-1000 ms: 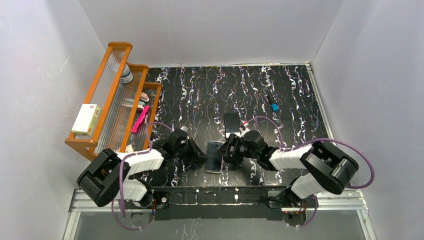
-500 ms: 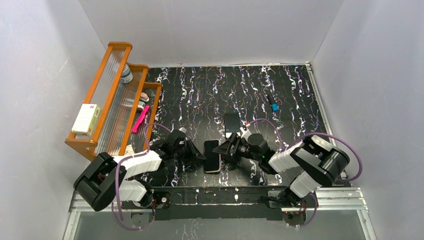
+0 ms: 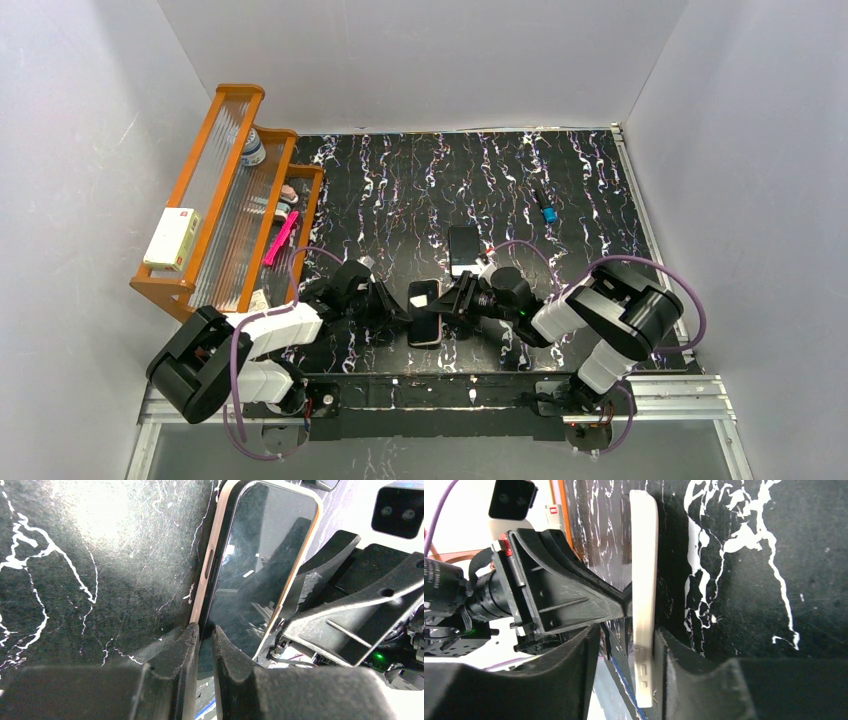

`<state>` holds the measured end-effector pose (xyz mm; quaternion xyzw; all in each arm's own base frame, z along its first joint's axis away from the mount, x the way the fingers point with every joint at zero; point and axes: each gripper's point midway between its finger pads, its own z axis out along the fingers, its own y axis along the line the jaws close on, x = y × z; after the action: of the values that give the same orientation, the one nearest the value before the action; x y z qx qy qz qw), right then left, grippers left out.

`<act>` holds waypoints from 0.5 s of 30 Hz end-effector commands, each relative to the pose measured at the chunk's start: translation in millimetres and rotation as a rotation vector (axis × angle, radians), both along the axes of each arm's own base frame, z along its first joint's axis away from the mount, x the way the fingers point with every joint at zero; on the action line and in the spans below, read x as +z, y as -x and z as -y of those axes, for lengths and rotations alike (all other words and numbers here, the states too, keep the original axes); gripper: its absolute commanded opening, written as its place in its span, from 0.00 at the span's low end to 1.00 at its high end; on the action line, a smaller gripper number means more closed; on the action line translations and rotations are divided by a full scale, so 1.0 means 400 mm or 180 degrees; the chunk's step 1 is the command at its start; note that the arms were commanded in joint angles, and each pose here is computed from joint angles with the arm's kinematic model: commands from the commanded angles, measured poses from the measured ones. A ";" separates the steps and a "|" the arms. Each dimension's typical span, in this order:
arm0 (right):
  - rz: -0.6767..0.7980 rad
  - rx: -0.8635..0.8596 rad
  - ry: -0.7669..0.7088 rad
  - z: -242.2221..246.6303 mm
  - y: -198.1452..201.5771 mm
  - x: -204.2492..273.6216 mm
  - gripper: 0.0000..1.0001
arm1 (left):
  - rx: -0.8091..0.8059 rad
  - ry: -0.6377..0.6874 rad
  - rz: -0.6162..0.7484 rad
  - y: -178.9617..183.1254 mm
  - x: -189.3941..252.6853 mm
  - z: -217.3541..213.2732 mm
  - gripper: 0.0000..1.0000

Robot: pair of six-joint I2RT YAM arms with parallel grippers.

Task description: Put the phone into the phone case

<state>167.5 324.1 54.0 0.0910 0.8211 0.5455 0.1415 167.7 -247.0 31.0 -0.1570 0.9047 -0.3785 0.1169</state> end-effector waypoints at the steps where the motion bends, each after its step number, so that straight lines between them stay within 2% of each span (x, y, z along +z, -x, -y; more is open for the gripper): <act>1: 0.0145 0.0315 -0.0312 -0.055 0.014 0.072 0.46 | -0.0217 0.0171 -0.0125 0.046 0.000 0.021 0.12; 6: 0.0176 0.0380 -0.0248 -0.062 0.006 0.062 0.35 | -0.0197 0.0370 -0.0057 0.037 0.032 0.039 0.14; 10: 0.0227 0.0474 -0.0269 -0.062 -0.002 0.072 0.16 | -0.0220 0.0368 0.0055 0.021 0.061 0.043 0.18; 12: 0.0284 0.0514 -0.0420 -0.049 -0.006 0.103 0.10 | -0.0249 0.0456 0.0167 0.011 0.097 0.050 0.26; 15: 0.0448 0.0549 -0.0594 -0.014 -0.018 0.157 0.05 | -0.0344 0.0545 0.0531 -0.014 0.191 0.057 0.52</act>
<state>165.6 325.3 48.6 0.0597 0.8290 0.5464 0.1033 163.1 -254.2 46.3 -0.1435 0.8910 -0.4153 0.1141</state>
